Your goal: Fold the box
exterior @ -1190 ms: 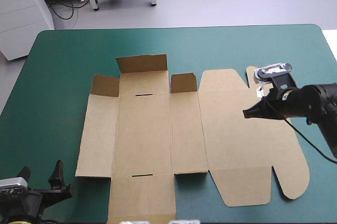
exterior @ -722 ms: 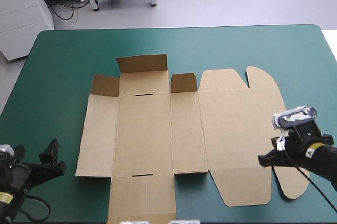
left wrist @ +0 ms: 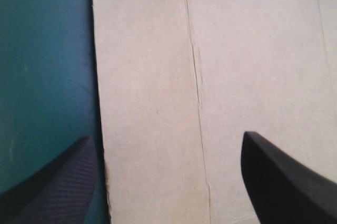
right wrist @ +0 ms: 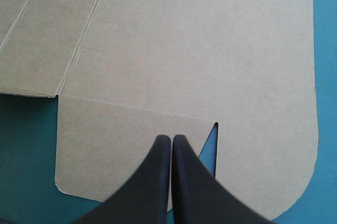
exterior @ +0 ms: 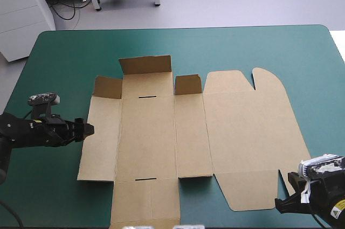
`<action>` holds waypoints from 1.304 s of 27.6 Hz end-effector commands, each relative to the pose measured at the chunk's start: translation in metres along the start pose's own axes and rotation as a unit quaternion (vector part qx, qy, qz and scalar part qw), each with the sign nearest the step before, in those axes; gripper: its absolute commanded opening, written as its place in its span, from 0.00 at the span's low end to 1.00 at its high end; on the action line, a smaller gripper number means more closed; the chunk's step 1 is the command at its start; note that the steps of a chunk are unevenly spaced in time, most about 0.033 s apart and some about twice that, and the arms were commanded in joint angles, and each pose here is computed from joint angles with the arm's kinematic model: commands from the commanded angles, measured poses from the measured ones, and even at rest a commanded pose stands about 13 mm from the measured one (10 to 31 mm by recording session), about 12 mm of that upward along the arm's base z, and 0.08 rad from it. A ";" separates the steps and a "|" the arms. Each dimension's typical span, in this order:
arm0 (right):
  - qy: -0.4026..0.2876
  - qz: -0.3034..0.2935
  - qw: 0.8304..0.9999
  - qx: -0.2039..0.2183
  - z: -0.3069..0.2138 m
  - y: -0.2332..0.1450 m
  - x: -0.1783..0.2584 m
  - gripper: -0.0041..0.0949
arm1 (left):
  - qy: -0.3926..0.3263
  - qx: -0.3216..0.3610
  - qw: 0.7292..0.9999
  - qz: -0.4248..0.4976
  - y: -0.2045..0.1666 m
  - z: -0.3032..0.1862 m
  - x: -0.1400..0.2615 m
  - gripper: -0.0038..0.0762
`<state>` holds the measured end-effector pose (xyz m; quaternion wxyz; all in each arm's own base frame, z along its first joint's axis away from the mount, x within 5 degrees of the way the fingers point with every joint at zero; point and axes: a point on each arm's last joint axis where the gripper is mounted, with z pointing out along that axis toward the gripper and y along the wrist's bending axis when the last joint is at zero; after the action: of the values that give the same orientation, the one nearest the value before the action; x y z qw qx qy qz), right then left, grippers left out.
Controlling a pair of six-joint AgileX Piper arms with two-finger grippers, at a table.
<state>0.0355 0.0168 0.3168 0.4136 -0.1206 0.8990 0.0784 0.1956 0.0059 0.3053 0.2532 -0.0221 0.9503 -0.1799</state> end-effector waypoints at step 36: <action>-0.027 -0.041 0.999 -0.021 -0.004 0.004 -0.008 0.03 | 0.207 0.184 0.955 -0.110 0.014 0.067 0.023 0.71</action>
<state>0.0327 0.0207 0.3161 0.4092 -0.1656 0.8934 0.0832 0.2139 0.0056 0.2207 0.0498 -0.0490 0.9411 -0.3309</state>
